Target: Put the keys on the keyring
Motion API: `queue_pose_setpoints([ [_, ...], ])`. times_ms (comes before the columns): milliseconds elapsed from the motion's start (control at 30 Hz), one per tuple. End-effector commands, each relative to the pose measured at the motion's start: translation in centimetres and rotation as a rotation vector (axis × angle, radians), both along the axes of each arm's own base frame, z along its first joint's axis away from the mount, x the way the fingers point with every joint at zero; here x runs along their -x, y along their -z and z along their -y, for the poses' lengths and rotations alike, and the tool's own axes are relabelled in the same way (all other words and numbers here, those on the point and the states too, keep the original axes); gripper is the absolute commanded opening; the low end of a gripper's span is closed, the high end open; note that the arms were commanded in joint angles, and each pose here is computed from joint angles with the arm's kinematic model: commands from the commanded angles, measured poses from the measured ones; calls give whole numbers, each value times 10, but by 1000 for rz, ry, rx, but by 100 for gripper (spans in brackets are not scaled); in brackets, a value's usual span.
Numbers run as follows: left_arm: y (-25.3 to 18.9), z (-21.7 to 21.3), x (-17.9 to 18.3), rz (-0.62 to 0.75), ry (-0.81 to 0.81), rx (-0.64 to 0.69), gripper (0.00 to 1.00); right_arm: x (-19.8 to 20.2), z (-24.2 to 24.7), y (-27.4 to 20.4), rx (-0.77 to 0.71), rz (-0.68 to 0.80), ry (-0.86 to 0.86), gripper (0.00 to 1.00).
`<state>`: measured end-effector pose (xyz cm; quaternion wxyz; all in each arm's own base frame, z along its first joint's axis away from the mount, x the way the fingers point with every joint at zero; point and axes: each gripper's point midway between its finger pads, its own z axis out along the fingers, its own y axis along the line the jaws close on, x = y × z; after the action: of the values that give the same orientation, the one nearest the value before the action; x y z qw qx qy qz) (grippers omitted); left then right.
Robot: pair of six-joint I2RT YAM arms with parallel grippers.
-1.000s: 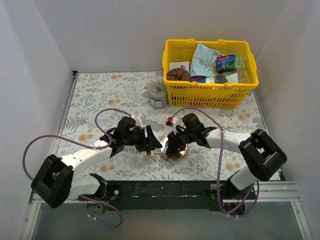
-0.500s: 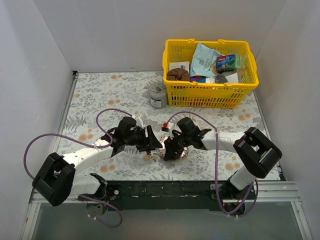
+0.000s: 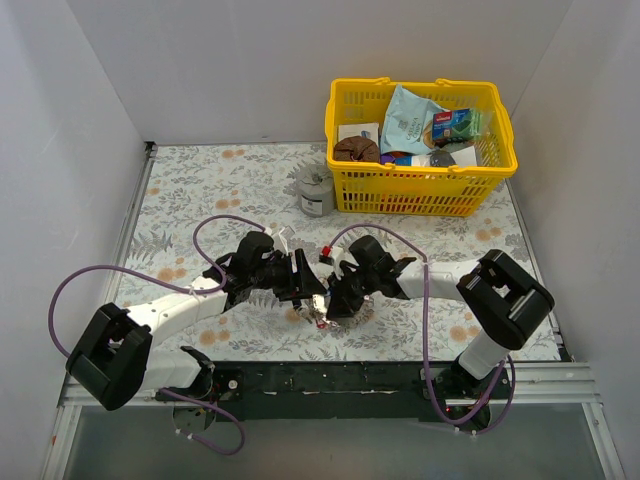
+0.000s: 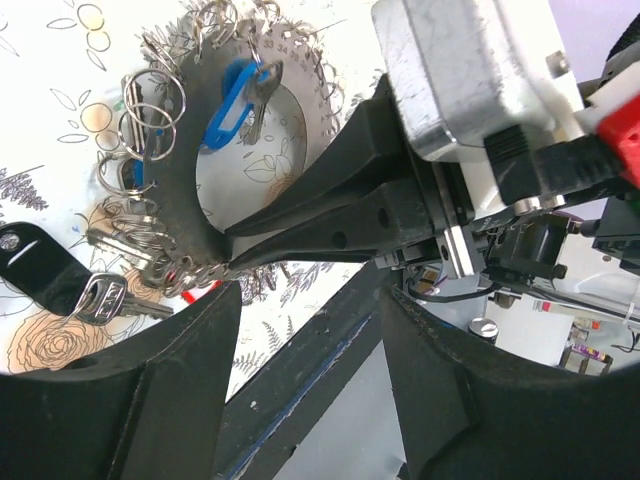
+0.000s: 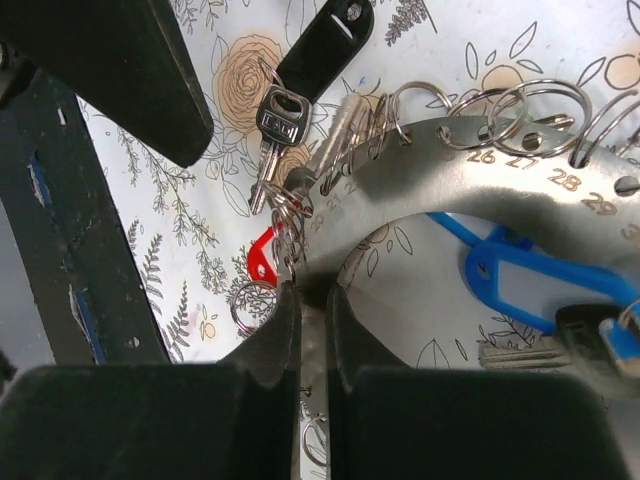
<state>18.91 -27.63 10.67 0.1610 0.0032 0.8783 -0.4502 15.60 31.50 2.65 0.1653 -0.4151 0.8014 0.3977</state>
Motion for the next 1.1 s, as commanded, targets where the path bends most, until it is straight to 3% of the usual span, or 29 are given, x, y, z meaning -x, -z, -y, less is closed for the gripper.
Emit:
queue_pose_setpoints([
  [0,-18,6,-9,55,9,19,56,-6,-10,-10,-32,28,3,2],
  [433,-21,4,-10,91,21,-1,56,-17,-18,-45,-90,93,19,1],
  [500,-19,2,-11,96,18,-16,56,-18,-19,-51,-102,105,14,7],
  [533,-20,1,-12,101,17,-20,56,-18,-19,-55,-111,114,13,19],
  [667,-21,-5,-17,112,-5,-47,56,-19,-20,-61,-128,135,9,36],
  [900,-9,-22,-14,22,-54,-61,52,-16,-24,-61,-138,128,-11,43],
  [1067,14,-26,5,-77,-58,-54,45,-10,-30,-59,-139,116,-37,41],
])
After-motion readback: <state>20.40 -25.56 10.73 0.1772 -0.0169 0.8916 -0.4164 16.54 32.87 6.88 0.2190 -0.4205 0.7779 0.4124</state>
